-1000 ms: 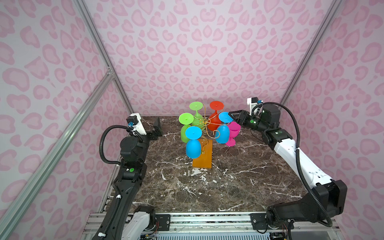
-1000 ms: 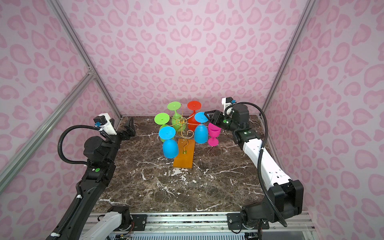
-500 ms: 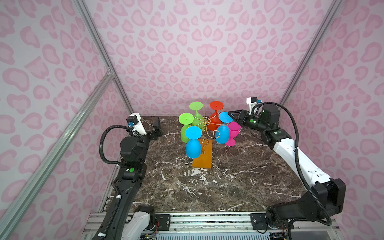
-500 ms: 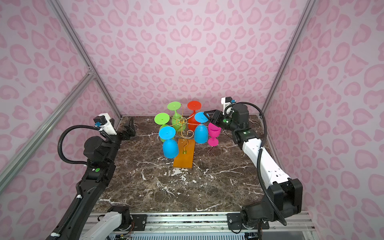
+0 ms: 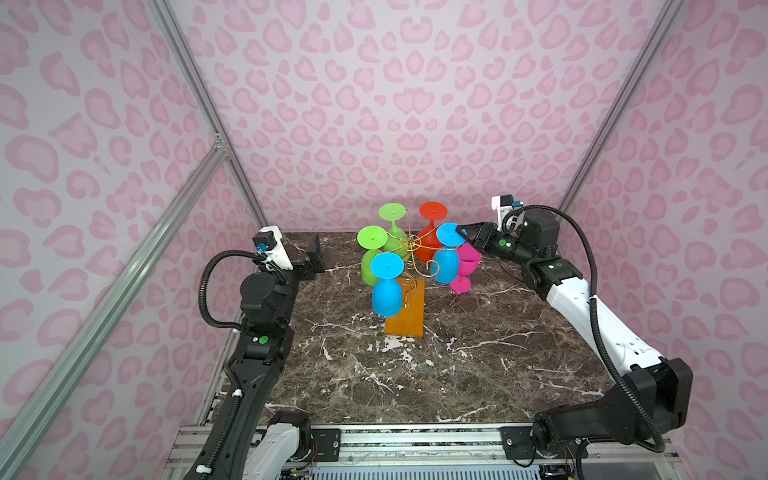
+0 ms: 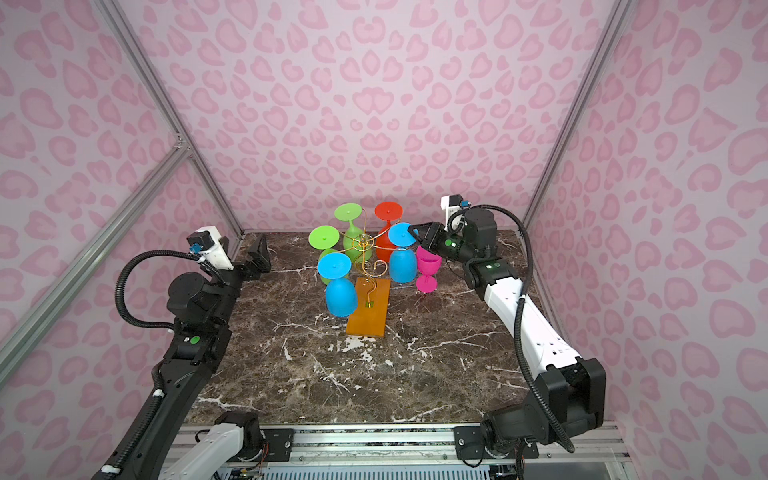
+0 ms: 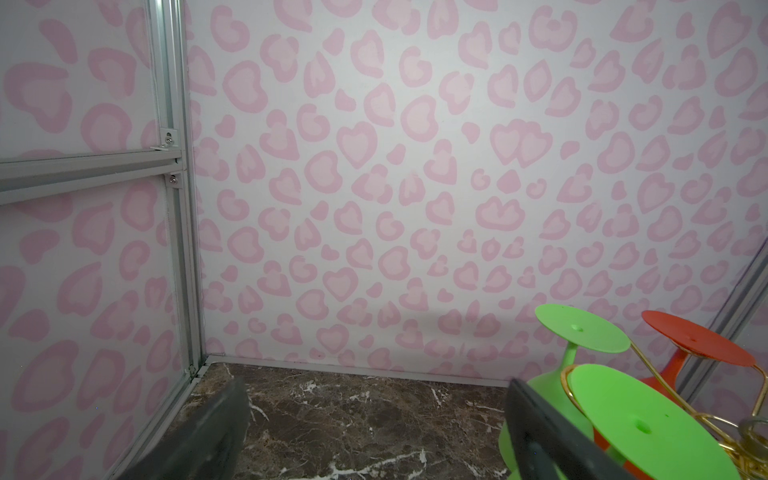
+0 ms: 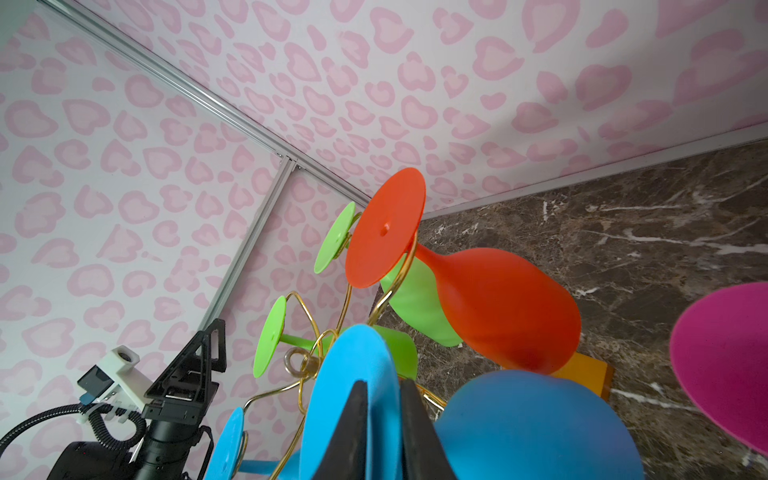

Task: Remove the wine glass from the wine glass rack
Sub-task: 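Raise the right gripper and draw it back from the glass, then move the right gripper to the cyan glass foot on the rack and grasp it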

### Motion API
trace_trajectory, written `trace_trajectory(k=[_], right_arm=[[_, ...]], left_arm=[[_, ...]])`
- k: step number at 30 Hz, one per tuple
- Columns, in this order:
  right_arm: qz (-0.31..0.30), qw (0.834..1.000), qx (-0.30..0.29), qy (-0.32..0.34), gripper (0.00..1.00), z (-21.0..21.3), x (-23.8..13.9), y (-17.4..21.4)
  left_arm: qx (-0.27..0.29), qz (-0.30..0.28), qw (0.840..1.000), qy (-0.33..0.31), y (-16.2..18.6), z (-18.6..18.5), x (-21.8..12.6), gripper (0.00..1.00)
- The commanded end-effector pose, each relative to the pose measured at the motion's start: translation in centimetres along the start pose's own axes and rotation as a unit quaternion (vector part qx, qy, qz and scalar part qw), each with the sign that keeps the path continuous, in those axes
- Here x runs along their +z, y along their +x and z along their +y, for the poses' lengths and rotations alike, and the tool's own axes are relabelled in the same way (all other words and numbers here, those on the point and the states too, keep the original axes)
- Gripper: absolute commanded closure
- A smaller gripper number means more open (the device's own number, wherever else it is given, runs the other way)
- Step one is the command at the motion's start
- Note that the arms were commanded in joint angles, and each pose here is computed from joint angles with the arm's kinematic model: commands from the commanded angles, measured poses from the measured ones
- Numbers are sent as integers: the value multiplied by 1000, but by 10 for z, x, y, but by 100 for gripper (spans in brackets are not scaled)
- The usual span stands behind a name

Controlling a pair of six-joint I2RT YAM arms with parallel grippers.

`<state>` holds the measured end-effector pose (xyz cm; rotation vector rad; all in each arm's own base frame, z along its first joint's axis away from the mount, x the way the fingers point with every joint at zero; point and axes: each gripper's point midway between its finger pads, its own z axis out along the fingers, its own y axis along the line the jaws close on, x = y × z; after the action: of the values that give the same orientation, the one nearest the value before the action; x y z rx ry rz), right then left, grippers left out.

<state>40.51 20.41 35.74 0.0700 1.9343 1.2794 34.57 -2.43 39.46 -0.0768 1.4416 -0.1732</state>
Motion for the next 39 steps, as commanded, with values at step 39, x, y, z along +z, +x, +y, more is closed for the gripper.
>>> trace_trajectory(k=[39], right_arm=[[-30,996,38,-80,100,39,-13,-14]], left_arm=[[3,-11,1000,-2,-6,1,-3,3]])
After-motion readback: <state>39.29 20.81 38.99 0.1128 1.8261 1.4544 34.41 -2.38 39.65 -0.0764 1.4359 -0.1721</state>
